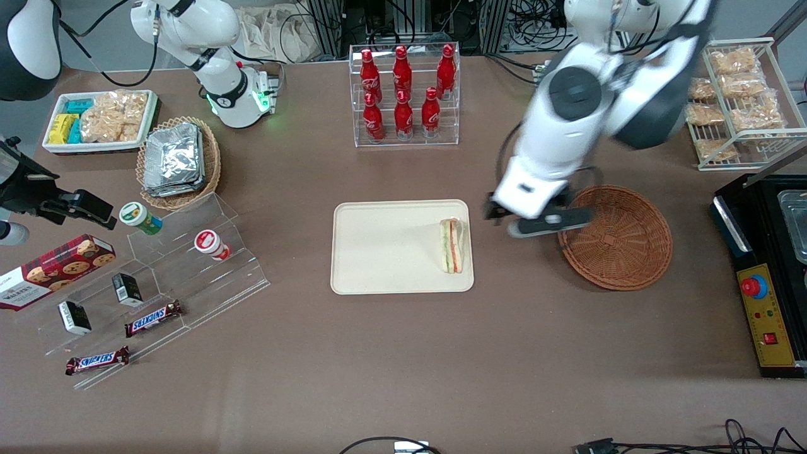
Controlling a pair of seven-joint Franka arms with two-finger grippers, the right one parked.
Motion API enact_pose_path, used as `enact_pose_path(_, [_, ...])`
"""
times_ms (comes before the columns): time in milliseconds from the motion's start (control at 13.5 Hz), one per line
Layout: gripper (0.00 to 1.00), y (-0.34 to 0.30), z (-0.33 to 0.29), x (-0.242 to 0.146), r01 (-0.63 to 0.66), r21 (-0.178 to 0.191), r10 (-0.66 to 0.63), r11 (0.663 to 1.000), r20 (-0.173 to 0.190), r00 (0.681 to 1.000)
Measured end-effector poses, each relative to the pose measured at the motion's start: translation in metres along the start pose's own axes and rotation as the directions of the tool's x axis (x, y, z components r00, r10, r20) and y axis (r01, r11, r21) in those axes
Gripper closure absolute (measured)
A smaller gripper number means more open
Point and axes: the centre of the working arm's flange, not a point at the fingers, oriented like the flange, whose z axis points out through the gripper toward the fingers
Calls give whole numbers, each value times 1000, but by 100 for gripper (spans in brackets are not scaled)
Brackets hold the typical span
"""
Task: Place sandwich from basket to tray
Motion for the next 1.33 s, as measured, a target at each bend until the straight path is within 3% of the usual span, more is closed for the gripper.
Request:
enact_pose_path(222, [0, -92, -46, 11, 113, 24, -113, 993, -2, 994])
enact_pose_path(519, [0, -170, -57, 1, 140, 30, -140, 990, 9, 990])
enact_pose_path(1037, [0, -268, -40, -13, 94, -18, -94, 995, 27, 995])
enact_pose_path(1333, [0, -273, -43, -10, 84, -26, -83, 996, 22, 996])
